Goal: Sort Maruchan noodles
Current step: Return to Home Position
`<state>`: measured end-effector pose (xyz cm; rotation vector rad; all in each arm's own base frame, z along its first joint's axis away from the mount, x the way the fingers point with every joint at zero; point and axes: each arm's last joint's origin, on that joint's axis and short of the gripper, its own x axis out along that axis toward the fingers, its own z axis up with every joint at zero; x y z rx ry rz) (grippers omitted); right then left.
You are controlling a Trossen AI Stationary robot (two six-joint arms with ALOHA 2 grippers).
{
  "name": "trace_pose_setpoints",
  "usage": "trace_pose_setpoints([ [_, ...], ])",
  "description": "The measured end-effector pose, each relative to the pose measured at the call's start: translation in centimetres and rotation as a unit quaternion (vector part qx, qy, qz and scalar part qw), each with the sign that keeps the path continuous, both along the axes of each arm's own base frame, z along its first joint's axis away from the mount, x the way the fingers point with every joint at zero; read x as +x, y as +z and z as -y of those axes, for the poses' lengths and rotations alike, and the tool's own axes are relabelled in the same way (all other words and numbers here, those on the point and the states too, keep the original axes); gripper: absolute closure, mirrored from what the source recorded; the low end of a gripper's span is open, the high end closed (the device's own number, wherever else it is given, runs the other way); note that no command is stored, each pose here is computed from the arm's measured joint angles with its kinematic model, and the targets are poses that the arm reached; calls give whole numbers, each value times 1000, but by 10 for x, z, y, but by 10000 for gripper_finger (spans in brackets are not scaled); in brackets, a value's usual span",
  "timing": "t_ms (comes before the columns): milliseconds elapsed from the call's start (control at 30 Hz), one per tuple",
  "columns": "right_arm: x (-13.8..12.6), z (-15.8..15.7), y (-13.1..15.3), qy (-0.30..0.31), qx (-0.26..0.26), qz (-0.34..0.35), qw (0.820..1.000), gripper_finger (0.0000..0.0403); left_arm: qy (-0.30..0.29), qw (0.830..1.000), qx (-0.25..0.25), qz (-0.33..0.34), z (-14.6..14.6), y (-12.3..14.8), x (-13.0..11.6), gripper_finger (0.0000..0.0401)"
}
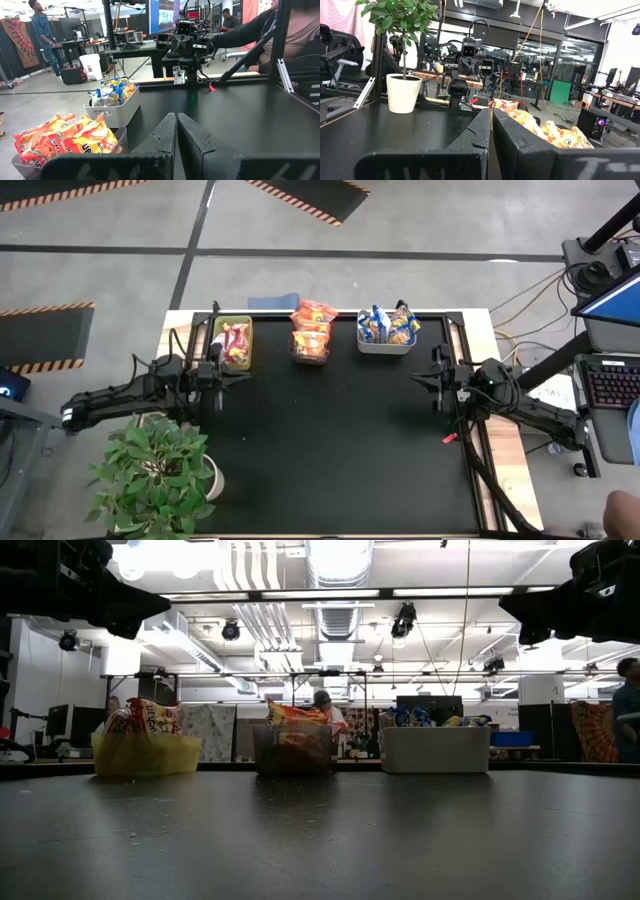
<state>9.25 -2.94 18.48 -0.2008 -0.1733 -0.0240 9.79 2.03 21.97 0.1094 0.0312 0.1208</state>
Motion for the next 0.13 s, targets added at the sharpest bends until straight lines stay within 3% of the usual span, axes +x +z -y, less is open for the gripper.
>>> trace_pose_setpoints([
  [133, 0, 0, 0, 0, 0, 0, 1000, 394, 0, 1000, 0, 0, 0, 0, 0, 401],
])
